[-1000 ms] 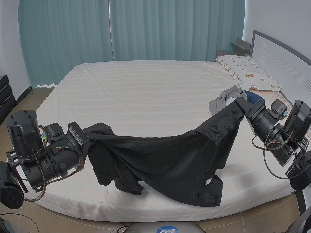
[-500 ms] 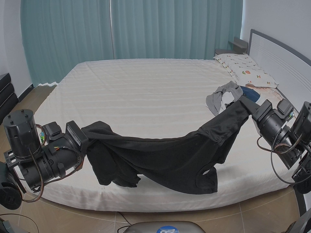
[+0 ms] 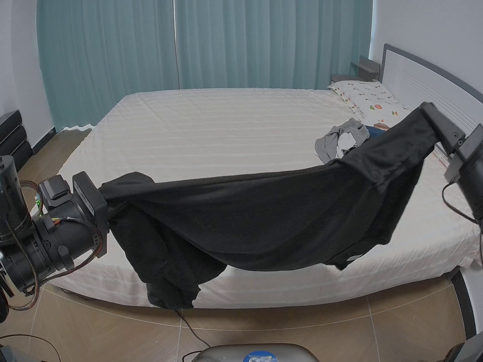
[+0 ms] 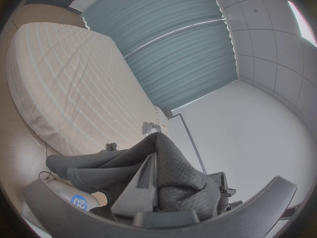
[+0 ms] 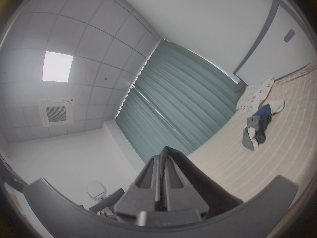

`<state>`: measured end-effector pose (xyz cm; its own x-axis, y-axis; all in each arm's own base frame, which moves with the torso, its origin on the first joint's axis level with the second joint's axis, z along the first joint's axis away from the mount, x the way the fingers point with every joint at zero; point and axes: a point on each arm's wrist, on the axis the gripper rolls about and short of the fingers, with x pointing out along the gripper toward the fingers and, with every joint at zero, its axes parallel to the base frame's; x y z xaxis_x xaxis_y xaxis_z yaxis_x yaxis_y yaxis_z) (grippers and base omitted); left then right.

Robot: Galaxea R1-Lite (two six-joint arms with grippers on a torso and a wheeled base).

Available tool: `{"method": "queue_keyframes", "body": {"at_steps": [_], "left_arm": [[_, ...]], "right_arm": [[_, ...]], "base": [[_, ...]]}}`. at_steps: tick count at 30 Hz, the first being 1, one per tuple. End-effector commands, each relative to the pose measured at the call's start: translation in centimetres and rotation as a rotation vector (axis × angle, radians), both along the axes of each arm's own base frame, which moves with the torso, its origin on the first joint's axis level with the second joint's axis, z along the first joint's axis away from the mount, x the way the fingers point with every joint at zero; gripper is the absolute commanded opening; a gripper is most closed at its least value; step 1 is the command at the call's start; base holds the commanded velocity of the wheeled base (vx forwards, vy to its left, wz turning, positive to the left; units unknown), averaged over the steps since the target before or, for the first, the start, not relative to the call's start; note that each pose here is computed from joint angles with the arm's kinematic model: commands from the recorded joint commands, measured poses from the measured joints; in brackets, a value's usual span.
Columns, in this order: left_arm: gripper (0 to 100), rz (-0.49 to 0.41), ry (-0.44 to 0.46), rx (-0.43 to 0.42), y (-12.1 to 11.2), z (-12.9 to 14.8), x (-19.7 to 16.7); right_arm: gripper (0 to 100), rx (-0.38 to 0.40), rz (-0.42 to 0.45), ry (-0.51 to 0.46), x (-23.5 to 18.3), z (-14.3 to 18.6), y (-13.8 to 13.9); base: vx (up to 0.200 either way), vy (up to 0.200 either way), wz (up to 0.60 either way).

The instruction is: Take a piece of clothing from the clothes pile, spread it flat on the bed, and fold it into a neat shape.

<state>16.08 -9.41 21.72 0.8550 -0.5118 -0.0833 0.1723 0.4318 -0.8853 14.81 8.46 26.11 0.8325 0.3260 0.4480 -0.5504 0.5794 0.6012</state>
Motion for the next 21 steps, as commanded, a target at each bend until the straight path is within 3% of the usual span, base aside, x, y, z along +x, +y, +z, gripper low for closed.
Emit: {"method": "queue_keyframes", "body": {"at_steps": [1,10,14,18,21], "left_arm": [[0,0.014,-0.012,-0.013,0.2,0.6,0.0],[0,0.032,0.085,0.0,-0.4,-1.3,2.1],[0,0.027,0.171,-0.009,-0.8,-2.8,3.8],[0,0.021,0.213,-0.001,-1.1,-3.7,4.6],[0,0.02,0.218,0.001,-1.2,-3.8,4.8]], "right_arm": [[0,0.017,-0.027,-0.022,-0.7,1.1,-1.0],[0,0.031,-0.099,0.023,2.0,0.8,-1.0],[0,0.041,-0.112,0.122,4.6,-1.0,-0.7],[0,0.019,-0.133,0.205,7.0,-3.2,-0.3],[0,0.03,-0.143,0.215,8.4,-4.0,-0.2]], "base": [[0.0,0.0,0.0],[0.0,0.0,0.0],[0.0,0.0,0.0],[0.2,0.0,0.0],[0.2,0.0,0.0]]}}
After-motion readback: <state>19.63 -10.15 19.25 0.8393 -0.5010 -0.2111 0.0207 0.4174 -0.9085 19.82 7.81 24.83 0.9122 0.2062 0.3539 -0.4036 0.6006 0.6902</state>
